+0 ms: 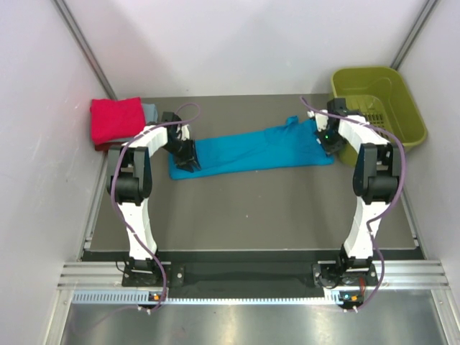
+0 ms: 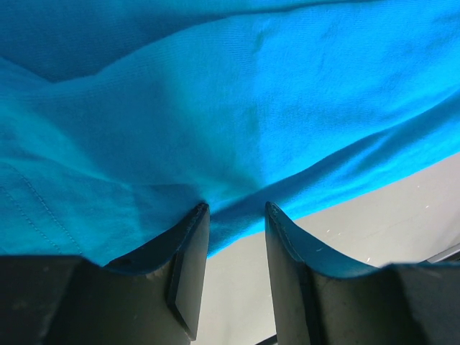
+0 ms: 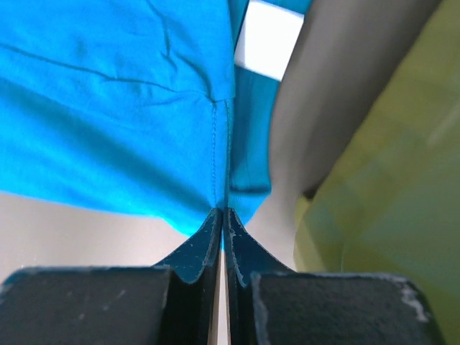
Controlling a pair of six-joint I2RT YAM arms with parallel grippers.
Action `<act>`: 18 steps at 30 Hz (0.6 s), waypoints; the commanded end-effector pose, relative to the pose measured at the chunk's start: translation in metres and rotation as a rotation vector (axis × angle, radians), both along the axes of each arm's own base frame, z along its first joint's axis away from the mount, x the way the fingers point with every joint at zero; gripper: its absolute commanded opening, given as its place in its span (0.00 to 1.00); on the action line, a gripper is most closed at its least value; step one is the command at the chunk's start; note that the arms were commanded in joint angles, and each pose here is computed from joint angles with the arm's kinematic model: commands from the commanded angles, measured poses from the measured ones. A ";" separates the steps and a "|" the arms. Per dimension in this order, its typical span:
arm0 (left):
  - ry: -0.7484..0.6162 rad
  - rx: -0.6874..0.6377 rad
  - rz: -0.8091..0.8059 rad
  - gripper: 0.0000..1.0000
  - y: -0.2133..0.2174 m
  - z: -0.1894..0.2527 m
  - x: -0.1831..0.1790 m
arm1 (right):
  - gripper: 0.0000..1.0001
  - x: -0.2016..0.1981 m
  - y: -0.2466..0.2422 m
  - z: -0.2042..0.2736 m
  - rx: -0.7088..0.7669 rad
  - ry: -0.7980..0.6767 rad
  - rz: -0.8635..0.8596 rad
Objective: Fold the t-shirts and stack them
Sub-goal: Fold the tshirt
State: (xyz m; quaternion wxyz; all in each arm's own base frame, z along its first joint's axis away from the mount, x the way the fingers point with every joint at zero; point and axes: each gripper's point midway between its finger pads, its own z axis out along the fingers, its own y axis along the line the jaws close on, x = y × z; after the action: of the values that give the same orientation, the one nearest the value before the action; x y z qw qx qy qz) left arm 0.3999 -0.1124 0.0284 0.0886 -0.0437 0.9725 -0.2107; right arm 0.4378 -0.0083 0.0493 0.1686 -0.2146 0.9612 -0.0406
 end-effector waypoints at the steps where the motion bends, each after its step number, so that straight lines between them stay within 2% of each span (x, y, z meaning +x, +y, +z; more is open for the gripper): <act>1: 0.005 0.094 -0.004 0.43 0.018 -0.009 -0.005 | 0.00 -0.008 -0.006 0.037 0.010 -0.063 -0.015; 2: 0.004 0.092 -0.004 0.43 0.018 -0.009 -0.005 | 0.00 -0.011 -0.018 0.037 0.019 -0.060 -0.043; 18: -0.008 0.115 0.003 0.43 0.022 -0.007 -0.002 | 0.00 -0.041 -0.007 0.034 0.075 0.010 -0.009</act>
State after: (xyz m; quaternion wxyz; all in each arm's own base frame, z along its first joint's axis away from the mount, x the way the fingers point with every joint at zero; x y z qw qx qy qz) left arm 0.4000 -0.1118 0.0280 0.0893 -0.0435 0.9734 -0.2067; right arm 0.4067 -0.0139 0.0632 0.1601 -0.2047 0.9656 -0.0114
